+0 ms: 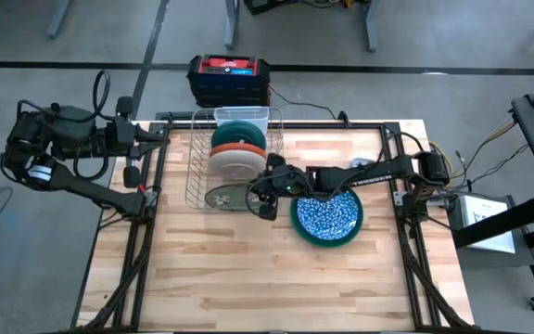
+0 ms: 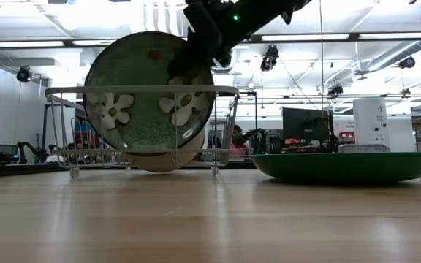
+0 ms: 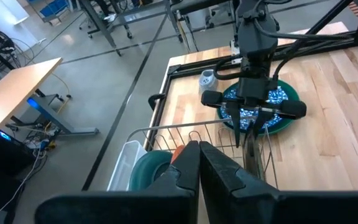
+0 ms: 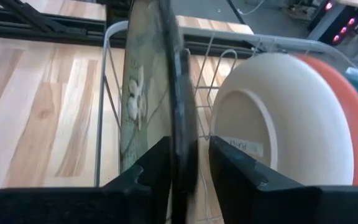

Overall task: Sort dishes
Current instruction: Put the green ceramic plate into the dish rack, then put the blue ceramic plate into the dish rack

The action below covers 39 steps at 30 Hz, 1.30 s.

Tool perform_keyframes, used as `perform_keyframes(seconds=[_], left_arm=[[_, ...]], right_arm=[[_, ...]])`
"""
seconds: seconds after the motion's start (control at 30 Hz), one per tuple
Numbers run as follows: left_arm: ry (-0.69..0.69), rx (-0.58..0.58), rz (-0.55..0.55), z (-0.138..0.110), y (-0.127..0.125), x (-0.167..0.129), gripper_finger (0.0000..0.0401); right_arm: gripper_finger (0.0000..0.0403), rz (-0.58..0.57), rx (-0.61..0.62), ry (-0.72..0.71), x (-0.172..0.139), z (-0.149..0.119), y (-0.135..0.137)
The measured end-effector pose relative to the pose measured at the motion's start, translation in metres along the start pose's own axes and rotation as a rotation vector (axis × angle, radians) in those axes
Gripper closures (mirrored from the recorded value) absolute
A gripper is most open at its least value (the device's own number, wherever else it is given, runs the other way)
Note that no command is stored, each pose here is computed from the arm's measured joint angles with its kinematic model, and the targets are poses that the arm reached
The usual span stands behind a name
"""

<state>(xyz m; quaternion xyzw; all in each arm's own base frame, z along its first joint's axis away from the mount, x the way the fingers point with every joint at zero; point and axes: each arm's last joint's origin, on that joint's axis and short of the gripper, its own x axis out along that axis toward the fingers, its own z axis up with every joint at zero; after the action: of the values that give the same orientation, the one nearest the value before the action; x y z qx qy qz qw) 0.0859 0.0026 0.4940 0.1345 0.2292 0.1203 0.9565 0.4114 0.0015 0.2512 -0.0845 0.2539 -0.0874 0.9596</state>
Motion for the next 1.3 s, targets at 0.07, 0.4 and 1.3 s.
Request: perform_keyframes(seconds=[0.07,0.4,1.3], left_arm=[[-0.001,0.0,0.0,0.0,0.0,0.0,0.0401],[0.005,-0.001,-0.001,0.001,-0.001,0.003,0.0401],[0.06,-0.041,-0.025,0.01,-0.01,0.028,0.0401]], right_arm=[[0.0291,0.002,-0.01,-0.006,-0.001,0.002,0.0],[0.0236,-0.002,-0.026,-0.005,-0.001,0.003,0.002],[0.0161,-0.068,0.081,0.302,-0.094,-0.003,-0.018]])
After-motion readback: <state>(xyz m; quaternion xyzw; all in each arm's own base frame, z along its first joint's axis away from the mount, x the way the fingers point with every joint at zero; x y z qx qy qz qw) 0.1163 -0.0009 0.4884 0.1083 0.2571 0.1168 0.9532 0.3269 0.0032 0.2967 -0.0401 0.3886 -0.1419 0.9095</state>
